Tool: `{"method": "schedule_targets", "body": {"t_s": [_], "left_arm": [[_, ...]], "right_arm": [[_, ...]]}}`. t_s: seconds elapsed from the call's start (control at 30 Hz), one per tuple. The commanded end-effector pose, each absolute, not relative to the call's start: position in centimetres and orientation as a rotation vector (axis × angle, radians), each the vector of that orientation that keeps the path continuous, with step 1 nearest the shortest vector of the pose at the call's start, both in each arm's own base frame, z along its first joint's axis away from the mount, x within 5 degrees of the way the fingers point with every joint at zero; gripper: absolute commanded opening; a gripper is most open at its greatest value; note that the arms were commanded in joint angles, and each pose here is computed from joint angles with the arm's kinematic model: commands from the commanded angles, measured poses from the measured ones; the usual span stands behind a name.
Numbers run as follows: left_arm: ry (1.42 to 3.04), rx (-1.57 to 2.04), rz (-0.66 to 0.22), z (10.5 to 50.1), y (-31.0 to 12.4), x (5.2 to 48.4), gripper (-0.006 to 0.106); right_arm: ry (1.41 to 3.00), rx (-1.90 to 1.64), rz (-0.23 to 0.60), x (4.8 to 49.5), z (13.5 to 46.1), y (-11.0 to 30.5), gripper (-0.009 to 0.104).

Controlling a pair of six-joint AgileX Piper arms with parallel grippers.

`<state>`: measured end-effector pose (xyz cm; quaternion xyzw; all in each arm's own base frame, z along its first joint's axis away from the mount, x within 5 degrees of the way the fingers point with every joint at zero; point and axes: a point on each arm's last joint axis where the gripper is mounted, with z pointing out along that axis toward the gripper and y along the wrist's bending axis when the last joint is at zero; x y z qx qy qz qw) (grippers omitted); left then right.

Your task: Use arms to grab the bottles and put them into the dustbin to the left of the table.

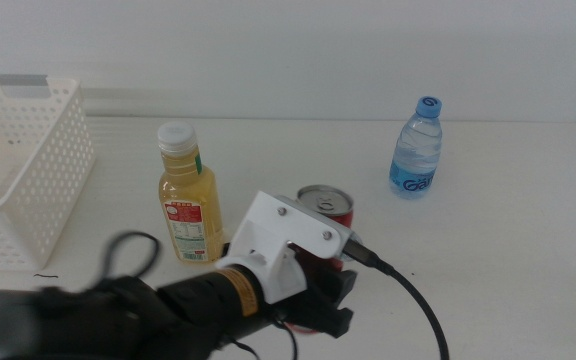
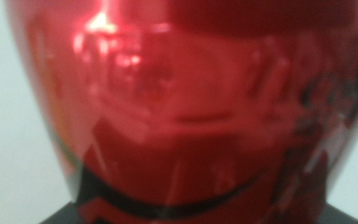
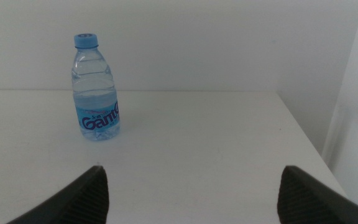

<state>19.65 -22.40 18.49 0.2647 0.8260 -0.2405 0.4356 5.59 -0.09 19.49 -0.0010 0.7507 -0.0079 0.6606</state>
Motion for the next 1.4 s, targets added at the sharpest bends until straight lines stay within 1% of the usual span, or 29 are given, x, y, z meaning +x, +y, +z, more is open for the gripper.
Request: {"method": "schedule_targets", "body": {"t_s": [0.0, 0.07, 0.2, 0.23, 0.3, 0.4, 0.5, 0.53, 0.63, 0.7, 0.77, 0.9, 0.97, 1.03, 1.1, 1.17, 1.3, 1.37], "left_arm": [[2.090, 0.649, -0.611, 21.0, -21.8, 19.3, -0.001], [2.200, 0.665, -0.589, 22.5, -21.1, 19.0, -0.001], [2.442, 0.720, -0.510, 26.5, -19.8, 19.0, -0.001], [2.525, 0.743, -0.467, 27.5, -19.2, 19.0, -0.001], [2.611, 0.758, -0.396, 29.5, -18.1, 19.7, -0.001], [2.645, 0.767, -0.240, 32.8, -15.8, 21.1, -0.001], [2.667, 0.667, -0.092, 35.3, -12.5, 23.0, -0.001], [2.663, 0.608, -0.050, 36.0, -11.1, 23.9, -0.001], [2.669, 0.452, 0.037, 36.7, -6.5, 26.8, -0.001], [2.696, 0.367, 0.052, 36.4, -3.7, 28.6, -0.001], [2.736, 0.276, 0.044, 35.6, -1.0, 30.2, -0.001], [2.816, 0.116, 0.009, 32.9, 4.2, 33.8, -0.001], [2.820, 0.070, -0.018, 32.2, 6.5, 35.3, -0.001], [2.818, 0.018, -0.064, 31.3, 8.3, 36.9, -0.001], [2.823, -0.029, -0.089, 30.4, 9.6, 38.1, -0.001], [2.838, -0.053, -0.095, 29.3, 10.5, 39.1, -0.001], [2.847, -0.058, -0.055, 26.9, 11.5, 40.7, -0.001], [2.850, -0.066, -0.050, 25.9, 11.7, 41.2, 0.000]], "right_arm": [[1.686, -0.012, -0.020, 5.6, 19.5, -0.1, 0.092], [1.686, -0.012, -0.020, 5.6, 19.5, -0.1, 0.092], [1.686, -0.012, -0.020, 5.6, 19.5, -0.1, 0.092], [1.686, -0.012, -0.020, 5.6, 19.5, -0.1, 0.092], [1.686, -0.012, -0.020, 5.6, 19.5, -0.1, 0.092], [1.686, -0.012, -0.020, 5.6, 19.5, -0.1, 0.092], [1.686, -0.012, -0.020, 5.6, 19.5, -0.1, 0.092], [1.686, -0.012, -0.020, 5.6, 19.5, -0.1, 0.092], [1.686, -0.012, -0.020, 5.6, 19.5, -0.1, 0.092], [1.686, -0.012, -0.020, 5.6, 19.5, -0.1, 0.092], [1.686, -0.012, -0.020, 5.6, 19.5, -0.1, 0.092], [1.686, -0.012, -0.020, 5.6, 19.5, -0.1, 0.092], [1.686, -0.012, -0.020, 5.6, 19.5, -0.1, 0.092], [1.686, -0.012, -0.020, 5.6, 19.5, -0.1, 0.092], [1.686, -0.012, -0.020, 5.6, 19.5, -0.1, 0.092], [1.686, -0.012, -0.020, 5.6, 19.5, -0.1, 0.092], [1.686, -0.012, -0.020, 5.6, 19.5, -0.1, 0.092], [1.686, -0.012, -0.020, 5.6, 19.5, -0.1, 0.092]]}}
